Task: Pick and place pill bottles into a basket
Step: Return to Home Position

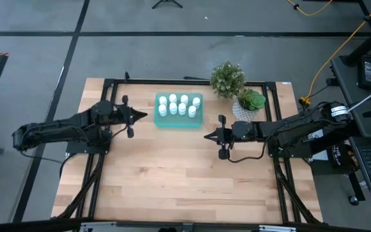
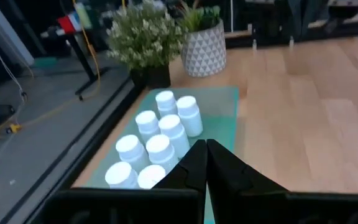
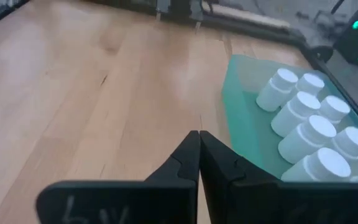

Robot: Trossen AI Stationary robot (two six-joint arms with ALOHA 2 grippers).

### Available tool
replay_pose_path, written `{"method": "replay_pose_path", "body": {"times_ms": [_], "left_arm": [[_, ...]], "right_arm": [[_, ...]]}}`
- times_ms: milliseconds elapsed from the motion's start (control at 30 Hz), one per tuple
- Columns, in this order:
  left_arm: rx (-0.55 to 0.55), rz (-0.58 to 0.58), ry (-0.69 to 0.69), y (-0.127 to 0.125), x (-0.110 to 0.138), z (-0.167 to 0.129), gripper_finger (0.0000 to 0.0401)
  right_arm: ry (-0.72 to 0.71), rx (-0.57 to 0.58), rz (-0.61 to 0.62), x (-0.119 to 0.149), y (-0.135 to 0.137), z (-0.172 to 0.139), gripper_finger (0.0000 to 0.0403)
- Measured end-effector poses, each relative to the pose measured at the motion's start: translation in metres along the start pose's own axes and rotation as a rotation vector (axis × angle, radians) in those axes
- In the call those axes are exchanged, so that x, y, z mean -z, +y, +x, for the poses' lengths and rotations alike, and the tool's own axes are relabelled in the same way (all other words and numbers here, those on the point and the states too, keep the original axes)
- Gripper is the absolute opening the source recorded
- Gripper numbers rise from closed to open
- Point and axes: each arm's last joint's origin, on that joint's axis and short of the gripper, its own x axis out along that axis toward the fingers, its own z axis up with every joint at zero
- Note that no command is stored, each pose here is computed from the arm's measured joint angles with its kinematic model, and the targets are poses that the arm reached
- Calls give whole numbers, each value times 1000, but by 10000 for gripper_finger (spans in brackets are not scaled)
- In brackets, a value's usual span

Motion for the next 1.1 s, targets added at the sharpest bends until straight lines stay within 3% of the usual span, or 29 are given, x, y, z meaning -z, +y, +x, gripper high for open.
{"method": "replay_pose_path", "body": {"times_ms": [167, 367, 533, 833, 1100], "left_arm": [[-41, -9, -84, -3, 21, -9, 1], [-72, -13, -167, -5, 35, -18, 2], [-120, -23, -187, -7, 53, -18, 2], [-122, -4, -228, -7, 52, -20, 1], [-128, -2, -264, -8, 54, -18, 2]], "right_arm": [[-163, -27, 18, 13, -4, -5, 10], [-208, 30, 124, 32, -21, -18, 6], [-273, -9, 132, 34, -31, -35, 7], [-306, 5, 166, 33, -52, -80, 5], [-407, 34, 154, 26, -52, -118, 5]]}}
